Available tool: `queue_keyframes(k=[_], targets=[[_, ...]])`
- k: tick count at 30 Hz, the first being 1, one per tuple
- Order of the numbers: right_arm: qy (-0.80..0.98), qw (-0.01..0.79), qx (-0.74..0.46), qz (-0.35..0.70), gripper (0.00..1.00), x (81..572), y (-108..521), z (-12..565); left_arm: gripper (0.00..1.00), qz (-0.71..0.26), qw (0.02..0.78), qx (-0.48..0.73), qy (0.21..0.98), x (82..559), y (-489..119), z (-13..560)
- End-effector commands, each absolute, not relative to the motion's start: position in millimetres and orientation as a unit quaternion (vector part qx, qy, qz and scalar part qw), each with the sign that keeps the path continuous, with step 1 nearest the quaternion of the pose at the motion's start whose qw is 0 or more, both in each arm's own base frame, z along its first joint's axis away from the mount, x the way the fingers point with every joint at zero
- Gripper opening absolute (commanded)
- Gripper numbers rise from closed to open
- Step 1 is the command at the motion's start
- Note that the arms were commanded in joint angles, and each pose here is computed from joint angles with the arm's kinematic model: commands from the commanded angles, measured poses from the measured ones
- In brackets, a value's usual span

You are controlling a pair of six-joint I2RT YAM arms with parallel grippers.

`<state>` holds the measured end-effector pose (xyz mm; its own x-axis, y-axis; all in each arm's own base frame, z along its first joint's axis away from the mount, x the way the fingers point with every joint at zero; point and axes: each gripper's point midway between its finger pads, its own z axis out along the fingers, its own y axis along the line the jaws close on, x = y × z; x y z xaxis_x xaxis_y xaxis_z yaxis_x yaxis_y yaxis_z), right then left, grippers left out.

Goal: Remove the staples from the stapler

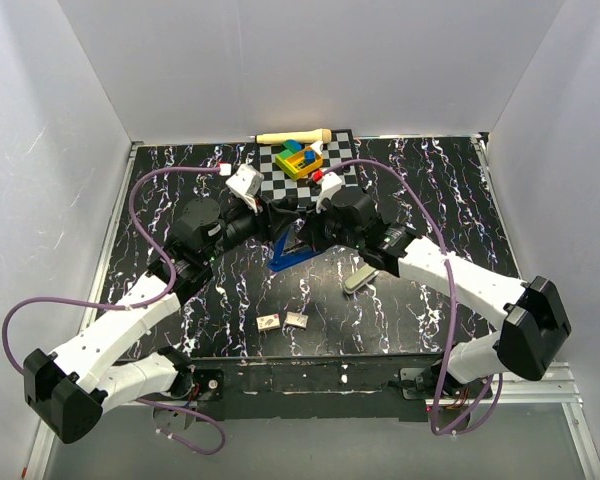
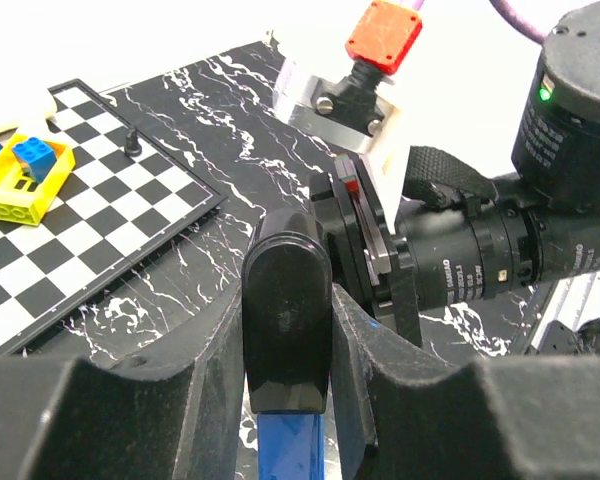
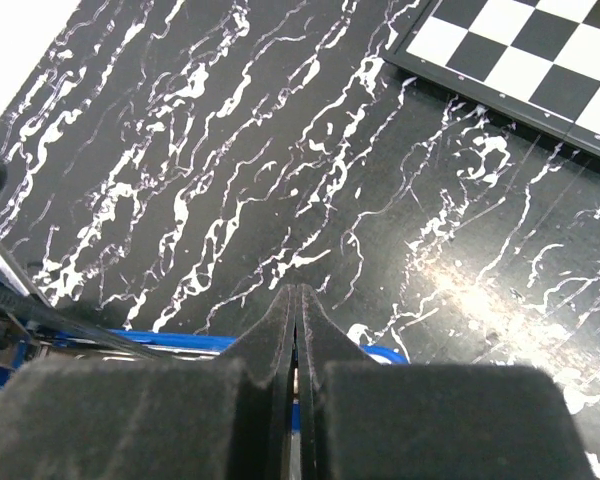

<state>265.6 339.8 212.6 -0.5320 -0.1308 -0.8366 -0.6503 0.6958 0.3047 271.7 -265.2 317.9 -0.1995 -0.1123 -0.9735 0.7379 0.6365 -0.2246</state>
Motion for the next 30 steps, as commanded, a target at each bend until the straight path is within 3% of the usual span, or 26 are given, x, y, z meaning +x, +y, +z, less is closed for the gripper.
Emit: queue_keyframes(k=[1,22,30], targets=[[0.819,0.402,-0.240,0.333,0.01,258.3,348.8,205.6,0.00,-0.364,0.677,0.177,0.615,283.1,-251.9,381.0],[0.808,0.377,-0.212,0.401,0.01,268.6,375.1,200.7,0.00,-0.321,0.708,0.113,0.618,331.6,-252.4,373.0],[0.798,0.328,-0.188,0.469,0.01,271.8,385.3,190.6,0.00,-0.307,0.713,0.115,0.620,349.0,-260.7,367.6]])
